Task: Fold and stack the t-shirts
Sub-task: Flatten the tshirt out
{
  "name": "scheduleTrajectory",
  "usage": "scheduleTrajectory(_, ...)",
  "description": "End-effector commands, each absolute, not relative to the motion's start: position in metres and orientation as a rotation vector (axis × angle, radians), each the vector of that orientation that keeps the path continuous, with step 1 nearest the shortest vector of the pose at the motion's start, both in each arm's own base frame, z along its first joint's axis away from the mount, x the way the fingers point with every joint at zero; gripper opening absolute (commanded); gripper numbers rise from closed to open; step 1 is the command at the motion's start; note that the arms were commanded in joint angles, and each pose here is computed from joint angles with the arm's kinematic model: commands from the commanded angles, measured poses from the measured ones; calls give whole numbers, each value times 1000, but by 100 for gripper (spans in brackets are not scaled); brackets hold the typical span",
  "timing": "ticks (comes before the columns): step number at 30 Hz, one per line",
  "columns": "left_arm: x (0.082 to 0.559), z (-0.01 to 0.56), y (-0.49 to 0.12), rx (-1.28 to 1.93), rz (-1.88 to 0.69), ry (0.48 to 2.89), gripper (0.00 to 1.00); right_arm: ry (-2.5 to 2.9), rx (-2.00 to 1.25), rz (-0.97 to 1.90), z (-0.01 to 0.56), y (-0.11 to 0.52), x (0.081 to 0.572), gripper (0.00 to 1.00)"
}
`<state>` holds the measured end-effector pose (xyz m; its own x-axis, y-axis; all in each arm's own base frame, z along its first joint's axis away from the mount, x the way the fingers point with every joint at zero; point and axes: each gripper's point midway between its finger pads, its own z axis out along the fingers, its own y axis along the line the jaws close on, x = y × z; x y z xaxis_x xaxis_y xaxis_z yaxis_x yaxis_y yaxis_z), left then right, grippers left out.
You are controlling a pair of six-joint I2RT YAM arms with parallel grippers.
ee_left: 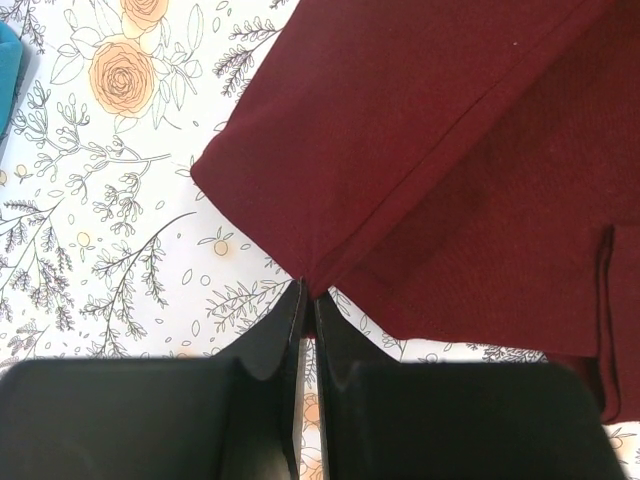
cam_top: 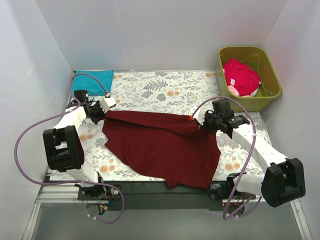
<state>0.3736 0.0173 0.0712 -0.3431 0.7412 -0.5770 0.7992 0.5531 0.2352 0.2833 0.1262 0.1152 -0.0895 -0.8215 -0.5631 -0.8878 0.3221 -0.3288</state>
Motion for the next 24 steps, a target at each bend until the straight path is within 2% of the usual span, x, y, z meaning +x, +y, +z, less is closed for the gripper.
scheduleTrajectory(1, 377, 79, 22, 1246, -80, 2122, 1, 1918, -1524, 171, 111, 133, 269, 1)
scheduleTrajectory(5, 374, 78, 21, 1254, -88, 2126, 2, 1937, -1535, 172, 104, 131, 265, 1)
scheduleTrajectory(6, 371, 76, 21, 1271, -92, 2132, 7, 1949, -1538, 167, 103, 130, 265, 1)
scheduleTrajectory(8, 368, 80, 23, 1268, -87, 2134, 17, 1974, -1563, 153, 103, 124, 260, 18)
scheduleTrajectory(9, 367, 89, 19, 1259, -124, 2120, 25, 1969, -1564, 129, 108, 120, 260, 27)
scheduleTrajectory(10, 365, 95, 25, 1229, -144, 2124, 28, 1963, -1547, 112, 117, 116, 264, 44)
scheduleTrajectory(11, 367, 103, 28, 1207, -167, 2123, 32, 1968, -1539, 113, 121, 111, 263, 56)
scheduleTrajectory(13, 370, 121, 30, 1143, -260, 2139, 37, 1913, -1483, 109, 151, 107, 273, 68)
scheduleTrajectory(15, 371, 128, 26, 1098, -322, 2157, 38, 1935, -1427, 152, 163, 105, 281, 68)
scheduleTrajectory(17, 381, 136, 18, 987, -392, 2170, 38, 1929, -1376, 179, 180, 111, 296, 65)
scheduleTrajectory(18, 389, 139, 16, 946, -396, 2169, 38, 1976, -1368, 221, 170, 115, 303, 61)
scheduleTrajectory(19, 393, 133, 9, 932, -428, 2188, 38, 2015, -1331, 252, 167, 118, 308, 51)
scheduleTrajectory(22, 407, 126, -1, 815, -477, 2239, 37, 2142, -1272, 284, 148, 122, 331, 33)
scheduleTrajectory(24, 413, 120, -9, 741, -497, 2278, 34, 2208, -1267, 258, 131, 118, 346, 27)
